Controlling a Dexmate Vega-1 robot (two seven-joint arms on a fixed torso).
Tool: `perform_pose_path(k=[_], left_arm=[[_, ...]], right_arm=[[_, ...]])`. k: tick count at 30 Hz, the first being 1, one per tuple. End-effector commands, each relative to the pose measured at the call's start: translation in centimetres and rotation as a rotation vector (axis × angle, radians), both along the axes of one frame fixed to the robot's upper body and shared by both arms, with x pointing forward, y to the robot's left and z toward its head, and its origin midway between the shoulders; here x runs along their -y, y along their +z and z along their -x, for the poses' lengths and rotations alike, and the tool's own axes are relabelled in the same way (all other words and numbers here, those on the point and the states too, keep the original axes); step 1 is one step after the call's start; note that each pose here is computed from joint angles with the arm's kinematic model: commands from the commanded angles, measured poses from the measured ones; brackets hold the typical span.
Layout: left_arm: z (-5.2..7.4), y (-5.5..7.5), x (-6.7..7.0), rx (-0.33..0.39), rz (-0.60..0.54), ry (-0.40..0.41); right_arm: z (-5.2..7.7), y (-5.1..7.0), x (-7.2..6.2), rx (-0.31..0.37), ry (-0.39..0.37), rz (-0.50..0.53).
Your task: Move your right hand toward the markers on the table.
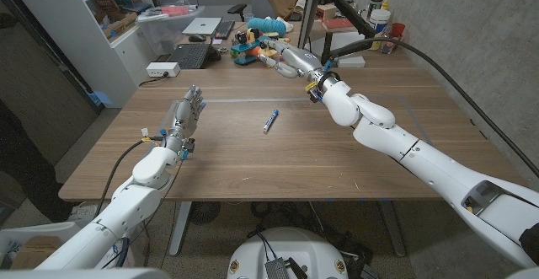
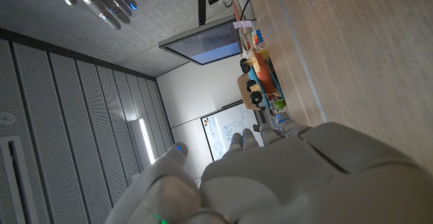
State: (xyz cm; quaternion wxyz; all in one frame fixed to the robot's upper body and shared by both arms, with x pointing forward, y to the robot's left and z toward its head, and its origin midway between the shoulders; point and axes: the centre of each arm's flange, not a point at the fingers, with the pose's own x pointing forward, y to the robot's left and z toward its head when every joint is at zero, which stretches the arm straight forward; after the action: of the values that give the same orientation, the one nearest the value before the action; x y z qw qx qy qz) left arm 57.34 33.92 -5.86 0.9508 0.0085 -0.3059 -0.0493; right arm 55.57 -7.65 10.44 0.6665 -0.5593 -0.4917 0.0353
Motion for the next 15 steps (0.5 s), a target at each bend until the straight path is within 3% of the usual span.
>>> perform_pose_path(k=[1, 15], left_arm=[[0.1, 0.1, -0.1, 0.005, -0.008, -0.004], [0.1, 0.3, -0.4, 0.002, -0.01, -0.002]], right_arm=[[-0.9, -0.6, -0.6, -0.003, -0.035, 0.043], [-1.9, -1.2, -0.3, -0.019, -0.079, 0.053]])
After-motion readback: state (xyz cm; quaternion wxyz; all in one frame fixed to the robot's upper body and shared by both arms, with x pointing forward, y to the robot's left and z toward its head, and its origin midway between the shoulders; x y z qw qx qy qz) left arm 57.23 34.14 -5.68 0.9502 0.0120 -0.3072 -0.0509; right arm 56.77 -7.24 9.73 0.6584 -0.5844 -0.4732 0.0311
